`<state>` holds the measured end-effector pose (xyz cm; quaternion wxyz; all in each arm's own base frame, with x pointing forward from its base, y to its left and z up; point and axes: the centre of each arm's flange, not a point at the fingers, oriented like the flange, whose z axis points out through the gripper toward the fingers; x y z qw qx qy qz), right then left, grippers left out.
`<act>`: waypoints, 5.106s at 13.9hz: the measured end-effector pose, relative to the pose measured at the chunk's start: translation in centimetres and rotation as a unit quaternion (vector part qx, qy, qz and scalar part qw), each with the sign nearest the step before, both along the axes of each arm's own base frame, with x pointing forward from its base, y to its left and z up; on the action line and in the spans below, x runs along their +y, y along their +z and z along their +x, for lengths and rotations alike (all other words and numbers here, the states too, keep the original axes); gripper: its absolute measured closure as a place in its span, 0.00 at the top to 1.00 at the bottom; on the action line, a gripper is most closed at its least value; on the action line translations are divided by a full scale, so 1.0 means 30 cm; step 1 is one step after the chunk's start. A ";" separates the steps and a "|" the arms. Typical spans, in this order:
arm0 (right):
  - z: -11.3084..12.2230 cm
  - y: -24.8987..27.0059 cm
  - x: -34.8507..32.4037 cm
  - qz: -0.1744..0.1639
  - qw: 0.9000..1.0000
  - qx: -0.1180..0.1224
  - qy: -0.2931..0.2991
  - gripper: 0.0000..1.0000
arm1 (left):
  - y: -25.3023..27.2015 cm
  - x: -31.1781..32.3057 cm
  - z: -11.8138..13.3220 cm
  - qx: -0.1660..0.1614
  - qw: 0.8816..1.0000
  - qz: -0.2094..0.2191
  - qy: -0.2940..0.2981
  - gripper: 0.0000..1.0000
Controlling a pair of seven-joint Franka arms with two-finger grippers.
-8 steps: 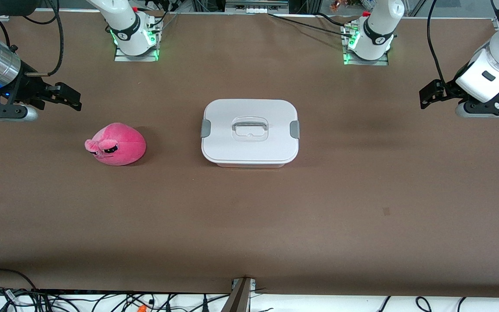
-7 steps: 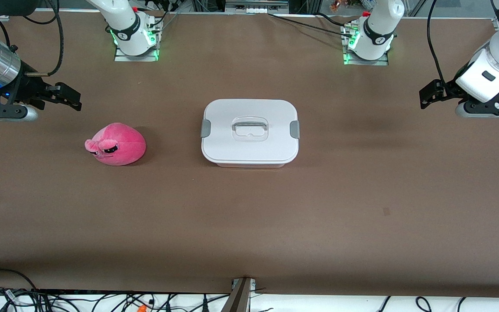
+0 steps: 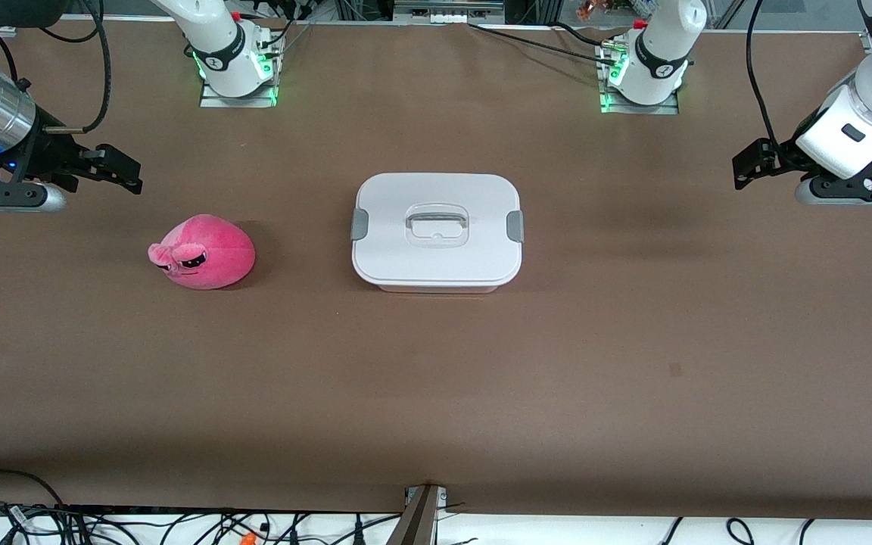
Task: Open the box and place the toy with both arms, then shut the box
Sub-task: 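Reach the left gripper to the clear handle on the white lid, then lower the left gripper and grasp the lid handle, then lift the lid off with the left gripper while the right gripper reaches the toy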
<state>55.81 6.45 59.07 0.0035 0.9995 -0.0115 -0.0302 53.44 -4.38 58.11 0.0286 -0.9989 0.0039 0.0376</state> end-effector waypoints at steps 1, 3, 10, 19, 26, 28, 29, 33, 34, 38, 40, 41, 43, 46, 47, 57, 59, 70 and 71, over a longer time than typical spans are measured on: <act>0.000 0.000 0.000 0.000 1.000 0.000 0.000 1.00 | -0.001 0.000 -0.001 0.001 1.000 0.000 0.000 1.00; 0.000 0.000 0.000 0.000 1.000 0.000 0.000 1.00 | -0.001 -0.008 -0.002 0.002 1.000 0.000 -0.002 1.00; 0.000 0.001 0.001 0.000 1.000 -0.001 0.000 1.00 | -0.016 -0.215 -0.038 0.024 0.997 -0.051 -0.050 1.00; 0.001 0.002 0.001 0.000 1.000 -0.001 0.000 1.00 | -0.138 -0.895 -0.125 0.026 0.954 -0.085 -0.287 1.00; 0.001 0.003 0.001 0.000 1.000 -0.002 0.000 1.00 | -0.415 -1.274 -0.162 -0.019 0.876 -0.109 -0.469 1.00; 0.001 0.003 0.002 0.000 1.000 -0.002 0.000 1.00 | -0.508 -1.332 -0.164 -0.023 0.861 -0.109 -0.496 1.00; 0.001 0.003 0.002 0.000 1.000 -0.002 0.000 1.00 | -0.548 -1.355 -0.174 -0.020 0.856 -0.108 -0.506 1.00; 0.001 0.003 0.002 0.000 1.000 -0.002 0.000 1.00 | -0.597 -1.383 -0.187 -0.033 0.846 -0.099 -0.524 1.00; 0.001 0.003 0.002 0.000 1.000 -0.002 0.000 1.00 | -0.590 -1.388 -0.182 -0.042 0.844 -0.101 -0.526 1.00; 0.001 0.003 0.002 0.000 1.000 -0.002 0.000 1.00 | -0.591 -1.412 -0.193 -0.062 0.831 -0.099 -0.544 1.00; 0.001 0.003 0.002 0.000 1.000 -0.002 0.000 1.00 | -0.615 -1.452 -0.239 -0.064 0.819 -0.088 -0.564 1.00; 0.001 0.003 0.002 0.000 1.000 -0.002 -0.001 1.00 | -0.638 -1.471 -0.259 -0.067 0.811 -0.079 -0.576 1.00; 0.001 0.003 0.002 0.000 1.000 -0.002 -0.002 1.00 | -0.700 -1.493 -0.273 -0.072 0.799 -0.067 -0.594 1.00; 0.001 0.003 0.003 0.000 1.000 -0.002 -0.002 1.00 | -0.769 -1.492 -0.254 -0.071 0.797 -0.070 -0.596 0.94; 0.002 0.001 0.003 0.000 1.000 -0.002 -0.002 1.00 | -0.776 -1.489 -0.249 -0.070 0.798 -0.070 -0.595 0.90; 0.091 -0.160 -0.003 -0.006 1.000 0.020 0.017 1.00 | -0.763 -1.480 -0.229 -0.077 0.782 -0.060 -0.615 0.07; 0.083 -0.172 -0.007 -0.006 0.999 0.034 0.029 1.00 | -0.738 -1.478 -0.219 -0.083 0.782 -0.058 -0.614 0.07; -0.037 -0.731 -0.214 0.009 0.999 0.043 0.026 1.00 | -0.317 -0.959 0.044 0.030 0.821 -0.015 -0.570 0.07; -0.050 -0.770 -0.226 0.013 0.999 0.037 0.025 1.00 | -0.300 -0.857 0.094 0.042 0.822 -0.018 -0.568 0.07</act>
